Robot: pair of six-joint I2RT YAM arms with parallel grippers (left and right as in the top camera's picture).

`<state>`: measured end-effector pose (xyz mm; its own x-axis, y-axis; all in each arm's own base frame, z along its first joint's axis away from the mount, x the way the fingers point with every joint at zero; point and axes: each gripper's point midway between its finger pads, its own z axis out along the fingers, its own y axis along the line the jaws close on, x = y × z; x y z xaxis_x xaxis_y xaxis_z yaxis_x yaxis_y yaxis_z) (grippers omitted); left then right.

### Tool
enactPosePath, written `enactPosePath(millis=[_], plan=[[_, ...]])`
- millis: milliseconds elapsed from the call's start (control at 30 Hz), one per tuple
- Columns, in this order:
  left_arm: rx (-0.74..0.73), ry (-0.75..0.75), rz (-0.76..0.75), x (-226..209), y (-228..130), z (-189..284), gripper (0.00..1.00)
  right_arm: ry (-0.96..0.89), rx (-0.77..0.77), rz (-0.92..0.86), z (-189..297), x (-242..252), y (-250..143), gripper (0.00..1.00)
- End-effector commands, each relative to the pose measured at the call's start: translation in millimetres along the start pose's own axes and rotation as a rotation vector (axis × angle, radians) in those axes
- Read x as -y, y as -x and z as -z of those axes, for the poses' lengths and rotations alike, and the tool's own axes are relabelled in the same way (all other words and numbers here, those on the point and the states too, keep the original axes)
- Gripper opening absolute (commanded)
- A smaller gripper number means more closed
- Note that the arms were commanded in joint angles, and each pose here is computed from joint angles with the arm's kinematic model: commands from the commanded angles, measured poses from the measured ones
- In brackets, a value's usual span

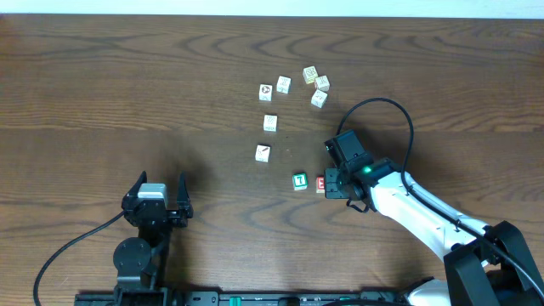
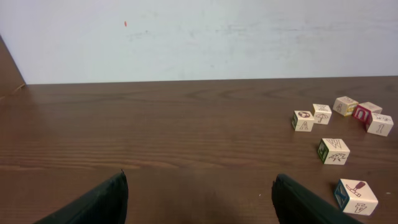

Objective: Lift 4 blocks
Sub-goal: 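Lift the yellow W block and carry it beside the red M block, then lower the yellow W block next to the red M block and open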

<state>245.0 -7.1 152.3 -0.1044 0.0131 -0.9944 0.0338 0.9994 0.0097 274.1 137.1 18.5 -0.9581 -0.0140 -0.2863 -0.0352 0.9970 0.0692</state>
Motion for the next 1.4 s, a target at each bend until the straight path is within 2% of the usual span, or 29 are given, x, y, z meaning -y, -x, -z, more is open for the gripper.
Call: enactPosePath(millis=[0,767,1367], plan=[[-0.048,0.007,0.006,-2,-15,-1,0.75,0.038,0.001,-0.015,2,-8,-1,0.21],[-0.049,0.006,0.007,-1,-15,-1,0.74,0.077,0.032,-0.04,3,-22,4,0.24],[-0.049,0.007,0.006,-2,-15,-1,0.75,-0.027,0.058,-0.021,3,-3,6,0.29]])
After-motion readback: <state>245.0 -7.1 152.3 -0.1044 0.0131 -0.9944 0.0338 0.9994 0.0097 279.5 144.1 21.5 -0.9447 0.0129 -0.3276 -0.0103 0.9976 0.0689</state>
